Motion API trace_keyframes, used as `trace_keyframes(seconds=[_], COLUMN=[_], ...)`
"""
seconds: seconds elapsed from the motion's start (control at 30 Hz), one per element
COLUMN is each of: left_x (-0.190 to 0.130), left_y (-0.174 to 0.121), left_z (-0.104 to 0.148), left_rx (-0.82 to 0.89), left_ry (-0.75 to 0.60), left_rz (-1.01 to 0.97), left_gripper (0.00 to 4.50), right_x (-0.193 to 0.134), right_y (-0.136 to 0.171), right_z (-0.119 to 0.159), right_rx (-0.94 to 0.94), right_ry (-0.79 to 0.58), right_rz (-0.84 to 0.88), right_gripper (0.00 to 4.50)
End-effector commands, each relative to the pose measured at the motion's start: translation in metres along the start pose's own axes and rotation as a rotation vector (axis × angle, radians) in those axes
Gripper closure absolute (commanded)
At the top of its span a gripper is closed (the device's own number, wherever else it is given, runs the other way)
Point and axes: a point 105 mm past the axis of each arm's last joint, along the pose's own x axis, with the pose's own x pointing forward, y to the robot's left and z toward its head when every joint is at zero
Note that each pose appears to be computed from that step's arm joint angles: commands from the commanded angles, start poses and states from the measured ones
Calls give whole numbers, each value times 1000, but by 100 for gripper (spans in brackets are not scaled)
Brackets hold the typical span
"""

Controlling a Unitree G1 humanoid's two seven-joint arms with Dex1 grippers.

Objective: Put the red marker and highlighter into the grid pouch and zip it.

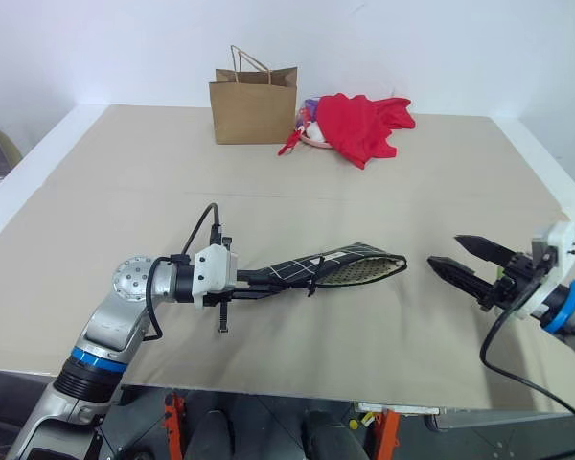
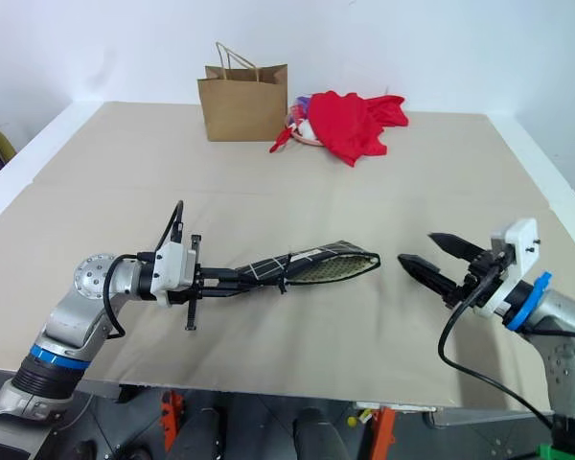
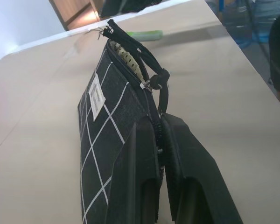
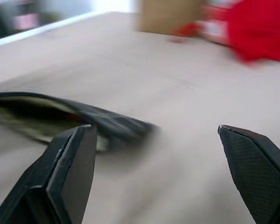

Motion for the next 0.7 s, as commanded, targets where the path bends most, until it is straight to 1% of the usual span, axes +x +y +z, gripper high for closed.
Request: trace_keyframes(seconds=[0.03, 0.07, 0.13, 0.17, 0.23, 0.3, 0.4, 0.47, 0.57, 0.7], left_x=[-1, -1, 0, 0, 0, 0, 0, 0, 0, -1], left_y=[3, 3, 3, 4, 4, 4, 5, 6, 6, 7], left_z=[7, 7, 7, 7, 7, 7, 7, 7, 7, 6], left_rx=[44, 45, 46, 46, 46, 46, 50, 51, 54, 54], left_ry=[-9, -9, -10, -11, -11, -10, -8, -8, -6, -2], left_rz=[7, 7, 6, 7, 7, 5, 3, 3, 6, 9], left_gripper=[450, 450, 450, 450, 450, 450, 450, 450, 450, 450], right_x=[-16, -22, -31, -37, -44, -48, -46, -46, -49, -46], right_y=[-35, -43, -50, -50, -49, -50, -47, -47, -51, -52], right_z=[7, 5, 1, -9, -27, -45, -73, -85, -90, -93], right_rx=[-77, -101, -120, -122, -112, -74, 21, 87, 86, 87], right_ry=[-50, -54, -64, -39, 14, 61, 147, 174, 213, 248], right_rz=[-370, -466, -595, -671, -755, -804, -806, -820, -841, -828], right_gripper=[4, 4, 4, 4, 4, 4, 4, 4, 83, 247])
